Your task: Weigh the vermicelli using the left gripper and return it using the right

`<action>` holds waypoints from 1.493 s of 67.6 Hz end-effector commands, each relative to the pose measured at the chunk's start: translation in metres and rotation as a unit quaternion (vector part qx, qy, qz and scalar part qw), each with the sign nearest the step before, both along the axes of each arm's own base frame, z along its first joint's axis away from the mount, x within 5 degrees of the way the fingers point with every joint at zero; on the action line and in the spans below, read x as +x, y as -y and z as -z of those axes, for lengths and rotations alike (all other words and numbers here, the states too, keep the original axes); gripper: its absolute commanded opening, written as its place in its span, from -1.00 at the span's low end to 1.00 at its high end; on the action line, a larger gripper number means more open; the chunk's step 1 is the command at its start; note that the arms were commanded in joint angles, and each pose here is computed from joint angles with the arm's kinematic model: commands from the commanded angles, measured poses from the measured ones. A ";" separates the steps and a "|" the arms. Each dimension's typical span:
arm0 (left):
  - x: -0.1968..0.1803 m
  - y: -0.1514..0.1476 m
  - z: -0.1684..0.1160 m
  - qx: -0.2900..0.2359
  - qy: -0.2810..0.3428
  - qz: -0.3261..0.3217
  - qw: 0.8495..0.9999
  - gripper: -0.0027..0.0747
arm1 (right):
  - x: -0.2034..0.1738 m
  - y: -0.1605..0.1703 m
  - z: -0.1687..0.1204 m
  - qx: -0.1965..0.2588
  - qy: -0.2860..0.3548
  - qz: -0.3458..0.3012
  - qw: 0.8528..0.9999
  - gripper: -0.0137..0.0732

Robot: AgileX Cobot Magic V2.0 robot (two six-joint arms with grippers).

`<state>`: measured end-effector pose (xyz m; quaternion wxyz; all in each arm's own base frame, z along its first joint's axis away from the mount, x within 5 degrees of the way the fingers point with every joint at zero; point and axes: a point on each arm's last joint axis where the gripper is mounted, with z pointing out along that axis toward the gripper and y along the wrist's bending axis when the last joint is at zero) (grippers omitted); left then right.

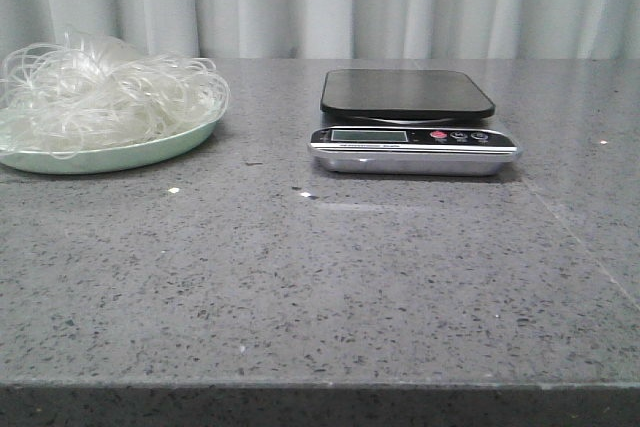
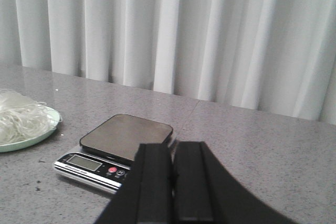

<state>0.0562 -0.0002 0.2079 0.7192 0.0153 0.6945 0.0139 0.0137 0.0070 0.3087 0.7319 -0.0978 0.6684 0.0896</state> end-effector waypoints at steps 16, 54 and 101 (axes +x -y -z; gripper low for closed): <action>-0.002 0.000 -0.005 -0.006 0.044 0.000 0.999 -0.58 | 0.026 0.003 0.042 -0.010 0.027 0.089 0.996 -0.35; -0.002 0.000 -0.005 -0.006 0.044 0.000 0.999 -0.58 | 0.040 0.000 0.097 0.002 0.022 0.068 0.997 -0.35; -0.002 0.000 -0.005 -0.006 0.044 0.000 0.999 -0.58 | 0.039 0.000 0.091 0.036 0.052 0.065 0.996 -0.35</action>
